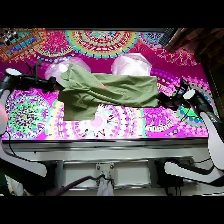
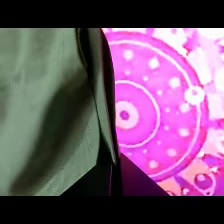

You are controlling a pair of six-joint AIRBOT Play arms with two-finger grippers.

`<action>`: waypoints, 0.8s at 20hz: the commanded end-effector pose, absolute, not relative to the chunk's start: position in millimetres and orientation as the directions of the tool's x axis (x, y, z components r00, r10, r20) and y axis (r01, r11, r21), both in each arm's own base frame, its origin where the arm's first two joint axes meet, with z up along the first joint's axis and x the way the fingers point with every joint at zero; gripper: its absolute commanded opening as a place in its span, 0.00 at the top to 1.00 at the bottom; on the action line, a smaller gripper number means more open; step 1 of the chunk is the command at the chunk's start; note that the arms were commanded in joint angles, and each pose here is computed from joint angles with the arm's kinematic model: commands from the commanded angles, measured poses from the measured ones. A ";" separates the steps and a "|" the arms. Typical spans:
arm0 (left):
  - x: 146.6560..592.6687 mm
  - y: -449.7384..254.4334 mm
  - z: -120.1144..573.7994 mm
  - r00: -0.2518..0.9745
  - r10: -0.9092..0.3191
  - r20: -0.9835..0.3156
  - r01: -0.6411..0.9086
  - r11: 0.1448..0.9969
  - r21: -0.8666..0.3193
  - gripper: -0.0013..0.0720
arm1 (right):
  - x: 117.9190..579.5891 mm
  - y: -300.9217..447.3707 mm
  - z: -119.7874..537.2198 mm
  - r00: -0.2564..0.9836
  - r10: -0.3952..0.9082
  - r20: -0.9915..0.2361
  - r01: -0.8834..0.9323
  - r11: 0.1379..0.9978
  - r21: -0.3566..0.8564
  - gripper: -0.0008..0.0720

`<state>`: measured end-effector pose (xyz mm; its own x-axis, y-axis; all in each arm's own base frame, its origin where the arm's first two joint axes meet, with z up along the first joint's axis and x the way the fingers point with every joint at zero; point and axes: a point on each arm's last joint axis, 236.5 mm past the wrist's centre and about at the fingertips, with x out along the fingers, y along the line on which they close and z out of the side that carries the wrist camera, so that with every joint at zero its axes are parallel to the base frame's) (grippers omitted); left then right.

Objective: Fold the clothes and pants, and hang the long-sleeved shirts on hangers.

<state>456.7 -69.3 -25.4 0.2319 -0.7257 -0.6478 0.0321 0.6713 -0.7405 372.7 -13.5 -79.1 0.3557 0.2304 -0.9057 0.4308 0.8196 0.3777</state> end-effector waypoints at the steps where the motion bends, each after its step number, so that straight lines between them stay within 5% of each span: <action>1: 468.7 -76.2 55.3 0.367 -0.777 -0.511 0.119 0.584 -0.803 0.98 | 380.4 -3.0 -25.1 0.472 0.254 -0.844 0.358 0.820 0.447 0.96; 5: 455.2 -84.7 205.9 0.540 -0.803 -0.250 0.364 0.491 -0.792 0.98 | 387.1 25.8 106.2 0.710 0.327 -0.624 0.182 0.771 0.610 0.96; 8: 407.8 -82.4 342.4 0.653 -0.757 0.014 0.559 0.469 -0.684 0.98 | 366.9 30.5 254.2 0.896 0.283 -0.343 -0.029 0.807 0.590 0.96; 13: 296.9 -46.3 506.5 0.815 -0.443 0.374 0.576 0.698 -0.426 0.98 | 264.2 2.4 467.4 0.984 0.042 0.175 -0.101 0.933 0.345 0.96; 16: 271.2 -23.7 533.2 0.852 -0.272 0.448 0.449 0.819 -0.356 0.98 | 229.3 -27.7 500.7 0.970 -0.117 0.215 0.057 0.962 0.268 0.96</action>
<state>311.0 -47.9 488.9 0.8275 -0.4650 0.3145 0.5610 0.7066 -0.4313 281.1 -0.9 446.4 0.9952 0.0417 0.0891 -0.0706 0.9329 0.3530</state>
